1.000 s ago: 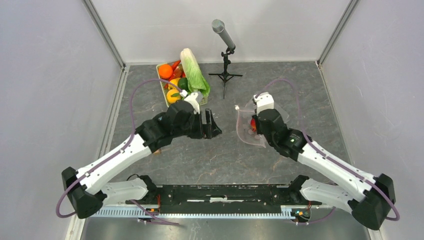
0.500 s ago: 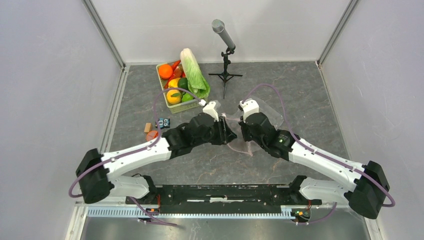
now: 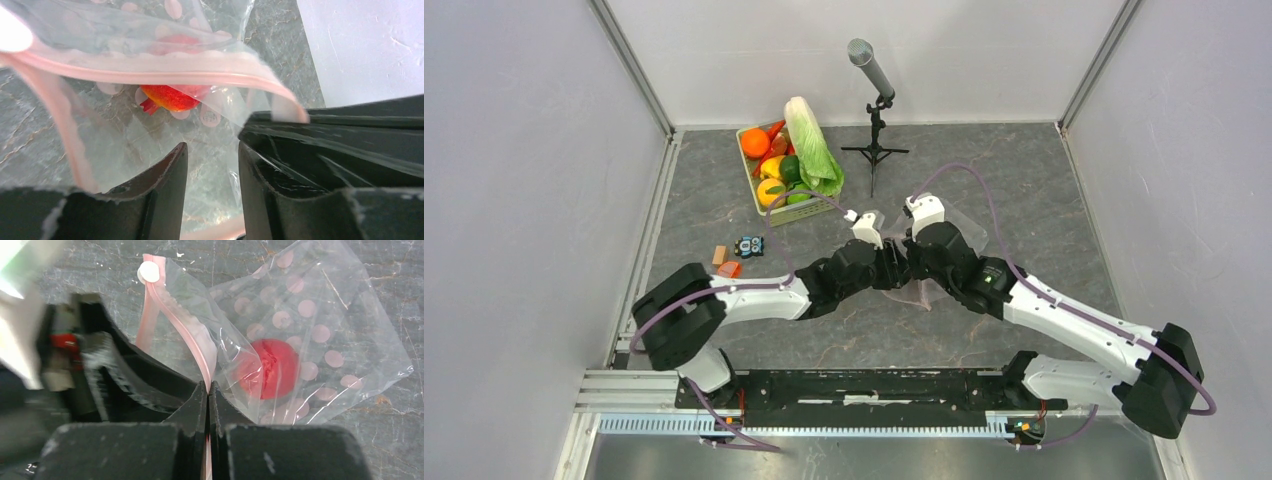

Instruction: Open the zip-top bag and remove the fake food

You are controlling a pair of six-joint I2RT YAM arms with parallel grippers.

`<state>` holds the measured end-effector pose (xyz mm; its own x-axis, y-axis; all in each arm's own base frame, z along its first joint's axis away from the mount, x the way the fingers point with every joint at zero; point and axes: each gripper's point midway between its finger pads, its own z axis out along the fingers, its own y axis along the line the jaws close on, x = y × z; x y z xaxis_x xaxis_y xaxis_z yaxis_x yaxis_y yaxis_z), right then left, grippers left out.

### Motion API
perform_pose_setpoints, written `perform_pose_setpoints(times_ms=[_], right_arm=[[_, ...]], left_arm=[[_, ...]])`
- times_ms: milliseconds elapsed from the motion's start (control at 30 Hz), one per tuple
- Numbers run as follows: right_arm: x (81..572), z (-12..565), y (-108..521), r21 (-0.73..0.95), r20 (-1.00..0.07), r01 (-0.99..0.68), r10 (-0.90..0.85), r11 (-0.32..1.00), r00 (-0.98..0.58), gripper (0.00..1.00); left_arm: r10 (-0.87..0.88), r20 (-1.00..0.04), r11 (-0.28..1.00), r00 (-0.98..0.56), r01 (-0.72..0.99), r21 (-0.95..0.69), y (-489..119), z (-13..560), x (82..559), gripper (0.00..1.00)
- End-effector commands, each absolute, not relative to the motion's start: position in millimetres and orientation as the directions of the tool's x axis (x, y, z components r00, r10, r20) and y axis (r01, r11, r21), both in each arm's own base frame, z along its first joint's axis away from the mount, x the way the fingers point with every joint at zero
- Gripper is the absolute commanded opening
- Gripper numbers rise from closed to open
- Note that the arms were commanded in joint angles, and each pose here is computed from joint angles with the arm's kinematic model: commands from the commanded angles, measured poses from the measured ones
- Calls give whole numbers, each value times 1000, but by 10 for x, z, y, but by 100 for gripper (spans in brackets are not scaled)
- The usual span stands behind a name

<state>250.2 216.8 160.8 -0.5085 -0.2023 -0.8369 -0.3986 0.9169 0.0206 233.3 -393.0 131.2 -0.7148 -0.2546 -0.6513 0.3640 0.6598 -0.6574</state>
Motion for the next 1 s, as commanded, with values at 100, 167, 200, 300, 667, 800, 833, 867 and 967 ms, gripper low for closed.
perform_pose_setpoints(times_ms=[100, 167, 200, 300, 667, 800, 833, 867, 967], right_arm=[[2503, 1886, 2351, 94, -855, -409, -136, 908, -500, 0], [2470, 1880, 2398, 101, -850, -424, -144, 900, -506, 0], [2449, 1882, 2428, 103, -848, -433, -148, 896, -508, 0], [2393, 1879, 2483, 113, -840, -447, -155, 888, -520, 0], [2167, 1818, 2698, 163, -812, -498, -171, 852, -558, 0], [2152, 1810, 2747, 160, -805, -505, -184, 848, -564, 0], [2153, 1825, 2759, 159, -806, -508, -186, 847, -562, 0], [2154, 1834, 2769, 159, -806, -509, -187, 846, -562, 0], [2158, 1895, 2794, 161, -809, -511, -183, 844, -558, 0]], left_arm=[[-305, -733, 633, -608, 445, -633, -4130, 1240, 2525, 54], [-308, -752, 645, -583, 453, -616, -4142, 1177, 2582, 60], [-308, -762, 646, -570, 462, -607, -4155, 1166, 2605, 61], [-309, -785, 661, -538, 472, -584, -4184, 1090, 2685, 68], [-429, -811, 512, -398, 633, -581, -4366, 1049, 2692, 80], [-434, -830, 483, -351, 687, -543, -4417, 1061, 2650, 82], [-429, -835, 481, -345, 695, -534, -4433, 1065, 2644, 82], [-425, -840, 482, -338, 701, -526, -4442, 1068, 2647, 83], [-428, -848, 472, -312, 723, -504, -4468, 1127, 2650, 85]])
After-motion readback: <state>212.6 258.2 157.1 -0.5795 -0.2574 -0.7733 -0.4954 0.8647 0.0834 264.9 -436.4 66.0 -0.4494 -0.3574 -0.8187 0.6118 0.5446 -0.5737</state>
